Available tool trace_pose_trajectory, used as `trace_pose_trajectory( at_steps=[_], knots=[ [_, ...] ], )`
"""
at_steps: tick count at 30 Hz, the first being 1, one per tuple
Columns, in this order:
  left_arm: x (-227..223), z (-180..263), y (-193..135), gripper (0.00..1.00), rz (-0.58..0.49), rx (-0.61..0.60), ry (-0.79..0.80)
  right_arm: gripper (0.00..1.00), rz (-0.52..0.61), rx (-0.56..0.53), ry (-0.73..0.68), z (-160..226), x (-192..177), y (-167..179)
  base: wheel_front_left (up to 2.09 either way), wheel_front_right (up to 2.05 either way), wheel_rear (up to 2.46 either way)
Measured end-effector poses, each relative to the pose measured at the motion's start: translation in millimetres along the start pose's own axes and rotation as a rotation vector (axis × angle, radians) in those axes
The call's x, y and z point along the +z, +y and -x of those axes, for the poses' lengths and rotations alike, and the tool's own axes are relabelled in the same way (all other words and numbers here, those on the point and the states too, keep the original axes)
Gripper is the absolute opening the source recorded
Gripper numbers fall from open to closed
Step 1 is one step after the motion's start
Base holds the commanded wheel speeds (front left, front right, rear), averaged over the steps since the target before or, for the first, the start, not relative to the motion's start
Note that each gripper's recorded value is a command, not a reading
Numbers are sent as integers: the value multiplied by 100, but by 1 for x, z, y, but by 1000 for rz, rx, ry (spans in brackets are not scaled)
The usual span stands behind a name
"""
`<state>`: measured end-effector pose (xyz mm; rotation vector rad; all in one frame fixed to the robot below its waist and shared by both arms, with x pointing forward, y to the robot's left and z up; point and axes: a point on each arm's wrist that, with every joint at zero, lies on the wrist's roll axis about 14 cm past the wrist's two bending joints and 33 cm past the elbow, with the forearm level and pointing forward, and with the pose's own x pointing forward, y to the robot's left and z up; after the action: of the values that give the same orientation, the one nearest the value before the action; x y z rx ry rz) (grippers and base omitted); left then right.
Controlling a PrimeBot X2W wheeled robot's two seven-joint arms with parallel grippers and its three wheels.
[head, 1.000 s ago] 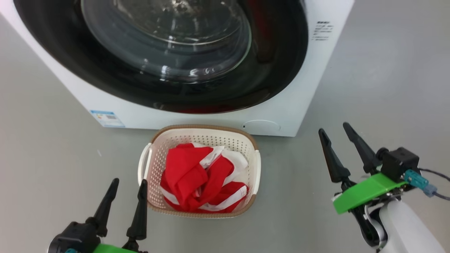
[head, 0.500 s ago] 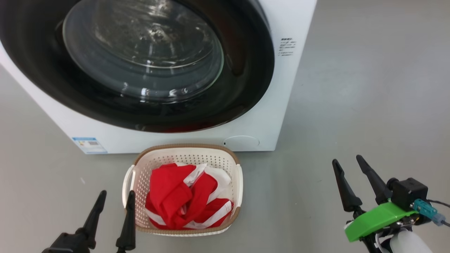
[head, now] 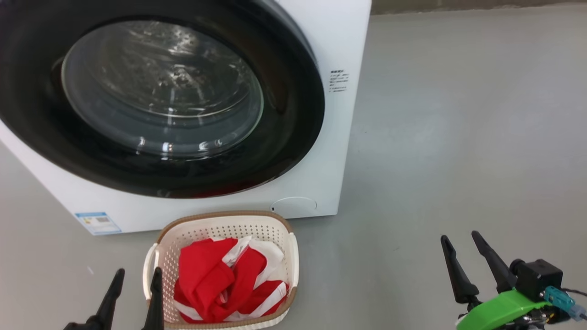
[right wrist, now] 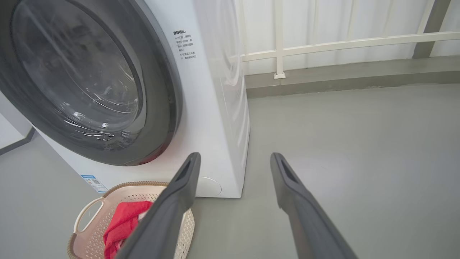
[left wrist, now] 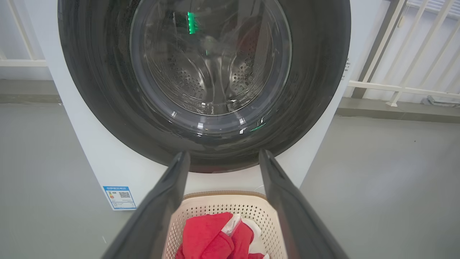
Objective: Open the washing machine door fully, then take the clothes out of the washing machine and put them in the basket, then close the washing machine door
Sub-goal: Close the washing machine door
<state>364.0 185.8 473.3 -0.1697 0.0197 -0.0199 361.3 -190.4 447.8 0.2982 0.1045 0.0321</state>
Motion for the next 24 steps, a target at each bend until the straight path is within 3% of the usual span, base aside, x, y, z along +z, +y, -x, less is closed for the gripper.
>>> trace_pose_trajectory(
  at_steps=[24],
  knots=[
    [3, 10, 3, 100, -17, 4, -8, 100, -4, -91, -14, 32, 1, -26, 0, 0, 0]
  ],
)
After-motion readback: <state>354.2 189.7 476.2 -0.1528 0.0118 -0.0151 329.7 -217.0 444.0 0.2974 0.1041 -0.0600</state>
